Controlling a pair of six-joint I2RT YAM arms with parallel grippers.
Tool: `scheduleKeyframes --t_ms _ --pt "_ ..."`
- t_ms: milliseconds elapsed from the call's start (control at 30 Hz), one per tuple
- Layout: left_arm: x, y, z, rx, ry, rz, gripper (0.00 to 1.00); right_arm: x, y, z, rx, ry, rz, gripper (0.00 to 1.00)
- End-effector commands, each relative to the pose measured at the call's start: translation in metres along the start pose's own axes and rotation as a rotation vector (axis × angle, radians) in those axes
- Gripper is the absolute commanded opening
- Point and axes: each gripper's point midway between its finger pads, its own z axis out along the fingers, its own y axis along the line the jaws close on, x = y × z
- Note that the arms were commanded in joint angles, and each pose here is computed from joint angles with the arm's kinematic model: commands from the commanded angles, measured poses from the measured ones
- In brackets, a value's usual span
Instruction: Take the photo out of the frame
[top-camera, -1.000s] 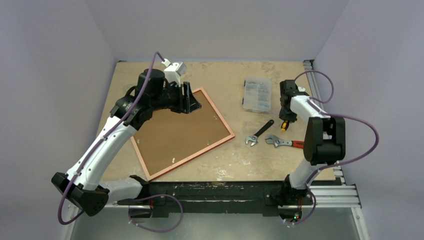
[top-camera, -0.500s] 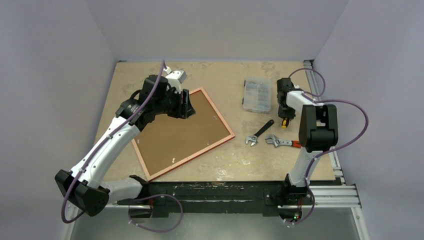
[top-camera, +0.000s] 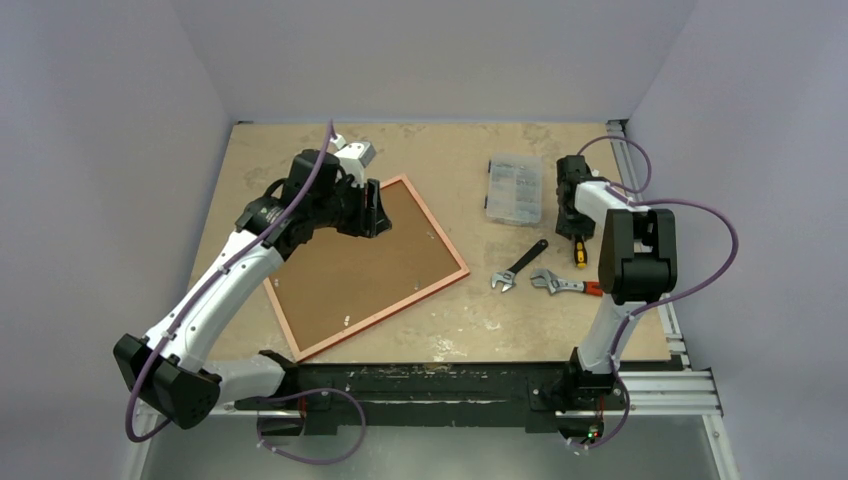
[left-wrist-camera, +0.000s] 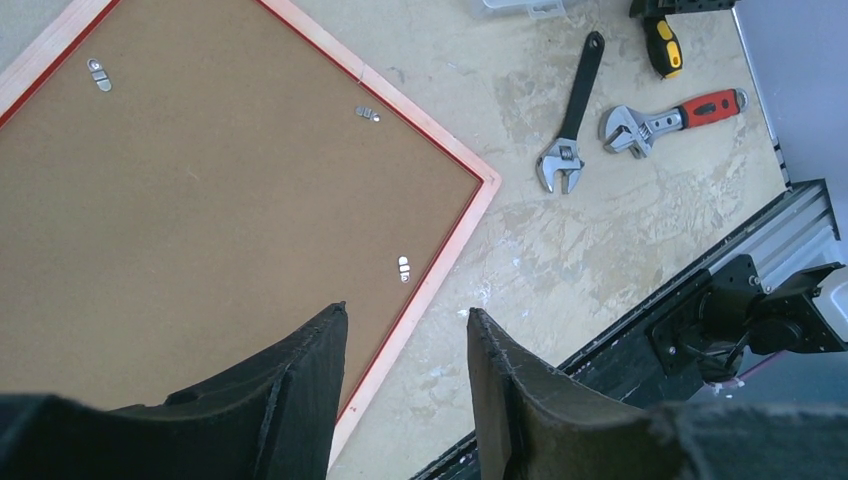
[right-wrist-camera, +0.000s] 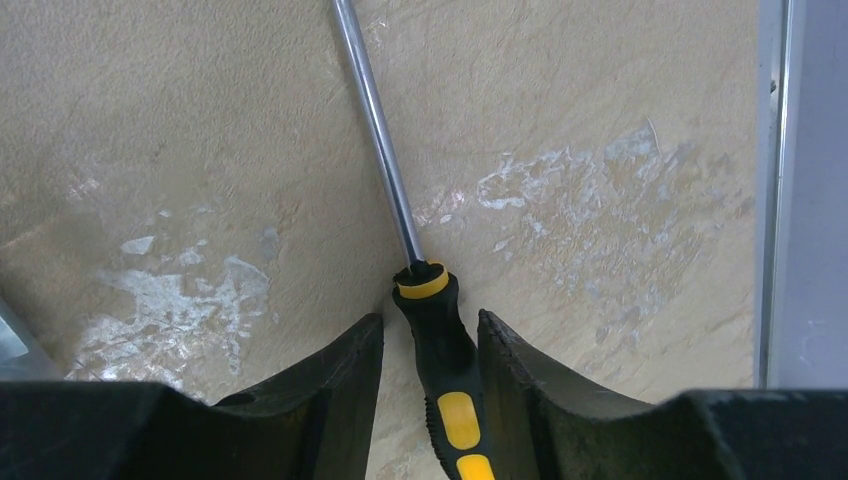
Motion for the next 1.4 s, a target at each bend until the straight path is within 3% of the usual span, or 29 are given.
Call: scheduleKeyframes --t_ms 0,367,433,467,567,700,800,867,933,1100,1267,1367 --pt "-0.004 0.001 0.007 0.008 -0.01 0.013 0.45 0.016 0.024 0.008 -0.106 0.06 -0.005 0.42" --pt "0.003 -0.013 0.016 0.102 0.027 0.003 0.5 -0.016 0.013 -0.046 -0.174 -0.061 0.074 0.71" --pt "0.004 -0.017 0.018 0.131 0.03 0.003 0.59 -0.018 0.003 -0.062 -0.165 -0.091 0.102 0.94" --pt "0.005 -0.018 0.02 0.136 0.032 0.003 0.61 -0.017 -0.002 -0.071 -0.163 -0.107 0.114 0.95" --pt "0.006 -0.019 0.023 0.151 0.043 -0.001 0.63 -0.007 0.011 -0.108 -0.299 -0.162 0.163 0.97" --pt "0.007 -0.025 0.026 0.188 0.053 -0.005 0.65 0.038 0.078 -0.161 -0.636 -0.196 0.262 0.98" --pt "0.007 -0.026 0.027 0.198 0.044 0.001 0.65 0.078 0.13 -0.201 -0.923 -0.13 0.394 0.98" --pt "0.006 -0.026 0.029 0.206 0.036 0.005 0.65 0.089 0.146 -0.225 -0.996 -0.132 0.419 0.98" --pt "0.006 -0.027 0.029 0.213 0.03 0.01 0.65 0.099 0.158 -0.241 -1.025 -0.112 0.43 0.98" --pt "0.005 -0.028 0.032 0.222 0.012 0.014 0.63 0.128 0.178 -0.235 -1.018 0.044 0.56 0.87" --pt "0.008 -0.027 0.036 0.222 0.017 0.004 0.62 0.148 0.179 -0.212 -0.79 0.116 0.666 0.87" --pt "0.01 -0.026 0.041 0.219 0.03 0.0 0.62 0.155 0.194 -0.209 -0.763 0.138 0.641 0.88"
